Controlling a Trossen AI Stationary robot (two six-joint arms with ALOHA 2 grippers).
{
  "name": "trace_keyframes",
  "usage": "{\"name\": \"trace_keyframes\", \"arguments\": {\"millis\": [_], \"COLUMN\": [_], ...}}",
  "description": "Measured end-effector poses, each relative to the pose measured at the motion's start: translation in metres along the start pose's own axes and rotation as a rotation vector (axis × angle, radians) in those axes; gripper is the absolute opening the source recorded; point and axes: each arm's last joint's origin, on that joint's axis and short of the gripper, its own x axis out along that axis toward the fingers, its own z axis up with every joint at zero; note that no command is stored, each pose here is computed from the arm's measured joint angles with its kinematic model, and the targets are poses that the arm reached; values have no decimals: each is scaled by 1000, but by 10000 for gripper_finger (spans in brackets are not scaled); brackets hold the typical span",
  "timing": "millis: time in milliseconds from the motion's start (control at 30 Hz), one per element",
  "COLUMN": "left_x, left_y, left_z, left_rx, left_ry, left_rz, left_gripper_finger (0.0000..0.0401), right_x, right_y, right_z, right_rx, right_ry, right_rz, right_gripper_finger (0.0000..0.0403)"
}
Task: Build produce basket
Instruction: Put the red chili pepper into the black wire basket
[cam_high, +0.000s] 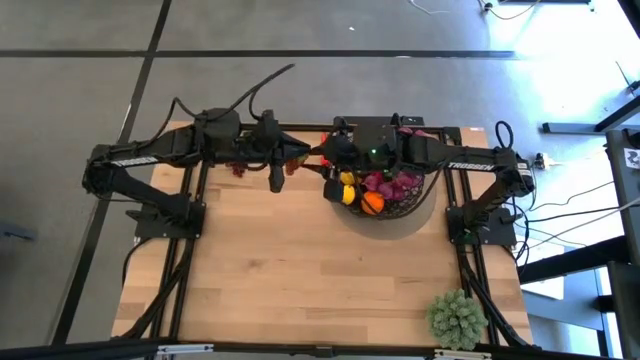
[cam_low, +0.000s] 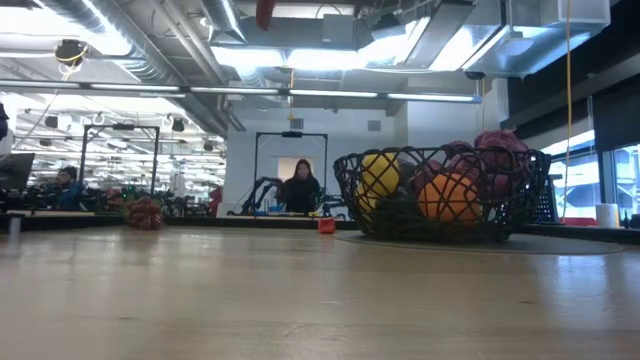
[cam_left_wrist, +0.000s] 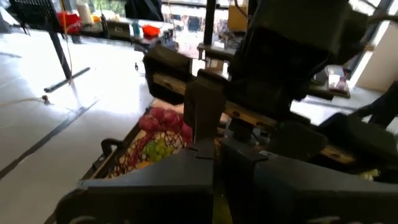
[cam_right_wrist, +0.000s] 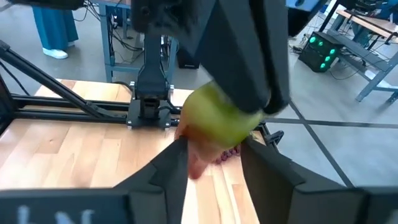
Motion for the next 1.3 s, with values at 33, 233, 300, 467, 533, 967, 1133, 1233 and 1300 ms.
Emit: {"name": "trace_keyframes", "arguments": {"millis": [33, 233, 300, 467, 533, 967, 1133, 1233, 1300], "left_x": [1, 3, 3, 3, 3, 0, 0, 0, 0], "left_y": [0, -1, -1, -1, 0, 0, 1, 1, 1], "left_z": [-1, -2, -2, -2, -2, -2, -2, -2, -2], "left_rx": [1, 2, 1, 1, 1, 27, 28, 28, 29], "left_ry": [7, 13, 10, 9, 9, 20, 23, 24, 24], "left_rz": [-1, -2, -3, -2, -2, 6, 8, 9, 8], "left_gripper_finger": [0, 0, 0, 0, 0, 0, 0, 0, 0], "right_x": [0, 0, 0, 0, 0, 0, 0, 0, 0], "right_y": [0, 1, 1, 1, 1, 1, 1, 0, 0], "right_z": [0, -1, 0, 0, 0, 0, 0, 0, 0], "right_rx": [-1, -23, -26, -28, -26, -35, -80, -106, -137], "right_ry": [3, -1, -3, -5, -5, -5, -7, -4, 1], "right_rz": [4, 37, 37, 40, 40, 40, 40, 10, -6], "right_gripper_finger": [141, 89, 72, 38, 30, 108, 162, 189, 201]}}
